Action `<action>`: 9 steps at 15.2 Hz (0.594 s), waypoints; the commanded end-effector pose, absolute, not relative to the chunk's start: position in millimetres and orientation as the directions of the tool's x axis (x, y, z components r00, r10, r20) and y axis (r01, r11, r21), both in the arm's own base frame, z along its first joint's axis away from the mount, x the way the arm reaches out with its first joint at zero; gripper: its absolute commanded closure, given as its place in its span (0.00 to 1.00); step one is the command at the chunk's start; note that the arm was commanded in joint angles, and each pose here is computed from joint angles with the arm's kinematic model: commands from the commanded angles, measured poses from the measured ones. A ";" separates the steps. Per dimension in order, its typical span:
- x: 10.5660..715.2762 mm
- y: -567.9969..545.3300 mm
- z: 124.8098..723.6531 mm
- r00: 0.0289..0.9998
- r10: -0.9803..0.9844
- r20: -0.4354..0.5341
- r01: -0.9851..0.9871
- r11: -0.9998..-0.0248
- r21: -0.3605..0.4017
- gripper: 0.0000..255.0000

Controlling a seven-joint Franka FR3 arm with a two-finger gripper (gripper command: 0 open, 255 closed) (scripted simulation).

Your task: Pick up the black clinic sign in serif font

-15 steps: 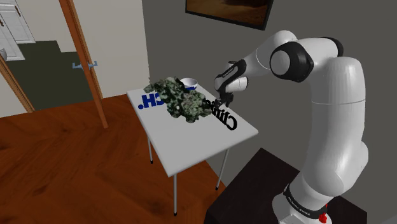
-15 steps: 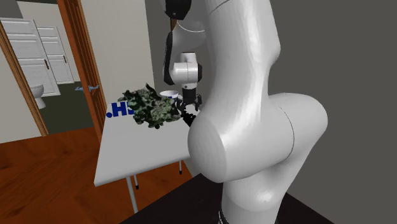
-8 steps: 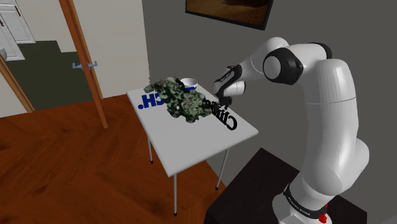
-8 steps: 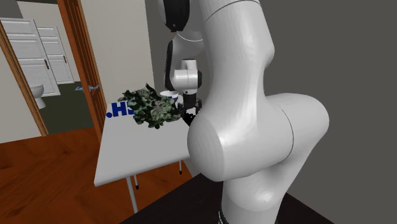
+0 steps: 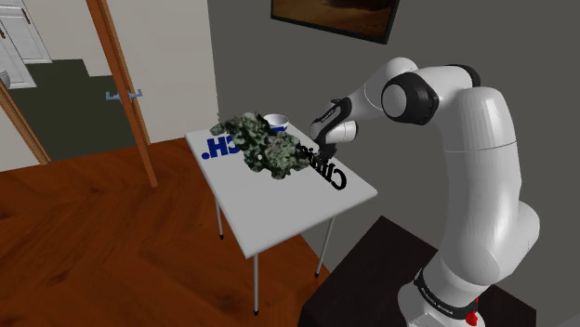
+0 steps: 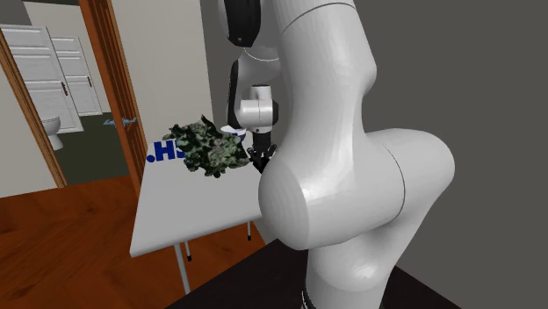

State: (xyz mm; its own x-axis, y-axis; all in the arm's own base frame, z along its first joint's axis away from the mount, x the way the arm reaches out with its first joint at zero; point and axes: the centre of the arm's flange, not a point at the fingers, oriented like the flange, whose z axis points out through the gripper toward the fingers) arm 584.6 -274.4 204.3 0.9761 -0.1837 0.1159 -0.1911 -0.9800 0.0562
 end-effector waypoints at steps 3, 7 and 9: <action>584.6 -274.3 203.7 0.976 -0.183 0.115 -0.191 -0.980 0.056 1.00; 584.4 -274.2 214.5 0.976 -0.183 0.115 -0.191 -0.980 0.056 1.00; 584.5 -274.3 225.1 0.976 -0.183 0.115 -0.191 -0.980 0.056 1.00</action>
